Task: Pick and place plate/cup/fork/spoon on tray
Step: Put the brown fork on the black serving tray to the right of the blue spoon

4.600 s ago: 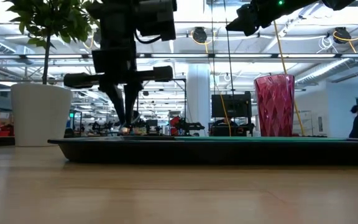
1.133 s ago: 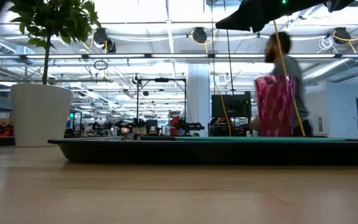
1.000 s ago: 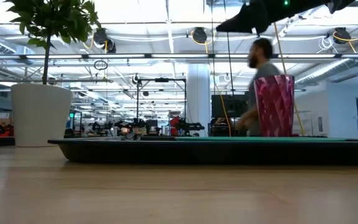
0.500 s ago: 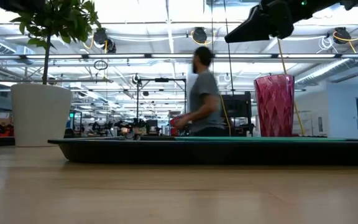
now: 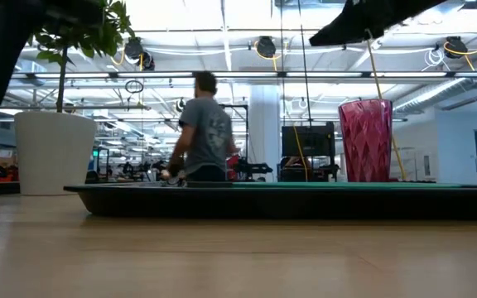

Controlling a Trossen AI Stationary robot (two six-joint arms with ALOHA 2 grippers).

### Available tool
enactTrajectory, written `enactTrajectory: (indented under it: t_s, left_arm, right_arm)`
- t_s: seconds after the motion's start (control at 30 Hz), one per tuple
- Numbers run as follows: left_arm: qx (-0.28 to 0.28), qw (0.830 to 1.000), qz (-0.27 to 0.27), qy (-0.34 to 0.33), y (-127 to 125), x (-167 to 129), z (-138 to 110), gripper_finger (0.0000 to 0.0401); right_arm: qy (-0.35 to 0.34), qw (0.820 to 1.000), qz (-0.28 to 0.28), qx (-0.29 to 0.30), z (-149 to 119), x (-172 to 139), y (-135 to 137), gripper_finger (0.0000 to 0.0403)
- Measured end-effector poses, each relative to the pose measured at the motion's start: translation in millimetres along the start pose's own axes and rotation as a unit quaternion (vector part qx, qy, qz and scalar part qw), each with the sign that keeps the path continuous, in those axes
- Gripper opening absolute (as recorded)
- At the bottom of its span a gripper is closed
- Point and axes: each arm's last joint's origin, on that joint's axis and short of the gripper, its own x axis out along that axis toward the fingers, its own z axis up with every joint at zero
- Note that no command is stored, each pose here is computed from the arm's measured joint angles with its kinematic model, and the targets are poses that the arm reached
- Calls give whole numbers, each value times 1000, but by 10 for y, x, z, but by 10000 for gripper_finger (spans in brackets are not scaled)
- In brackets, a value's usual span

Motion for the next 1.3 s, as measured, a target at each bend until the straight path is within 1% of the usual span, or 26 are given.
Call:
enactTrajectory:
  t_s: [0.1,0.2,0.33,0.43,0.53,0.6,0.7,0.8,0.87,0.97,1.07,1.17,1.3]
  left_arm:
    - [20,999,31,-22,-29,-75,-42,159]
    - [27,997,64,-36,-58,-103,-59,159]
    - [30,996,66,-43,-93,-59,-56,159]
    - [52,995,62,-61,-129,-1,-144,159]
    - [62,994,39,-85,-118,39,-342,158]
    - [49,993,21,-106,-78,30,-500,158]
    - [18,984,-6,-176,-41,-61,-704,156]
    - [11,975,-41,-218,-81,-62,-893,140]
    - [9,975,-67,-212,-148,26,-1006,123]
    - [19,978,-87,-188,-280,171,-1111,95]
    - [35,976,-92,-193,-380,177,-1152,71]
    - [45,975,-92,-196,-426,162,-1173,54]
    - [57,976,-94,-189,-503,212,-1234,46]
  right_arm:
    - [-12,999,10,44,28,-36,30,77]
    - [-14,997,18,80,34,-55,58,77]
    - [-15,993,23,119,38,-66,72,77]
    - [-18,988,23,149,47,-69,74,77]
    - [-21,985,27,170,55,-77,85,77]
    - [-23,983,30,182,60,-84,93,77]
    - [-28,980,34,196,73,-96,107,77]
    - [-30,977,22,210,73,-85,136,77]
    - [-26,977,10,213,55,-71,167,77]
    - [-21,976,-7,218,29,-41,203,77]
    - [-22,972,-9,233,26,-21,219,77]
    - [-28,968,-9,249,34,0,238,77]
    - [-20,966,-9,258,-1,49,290,77]
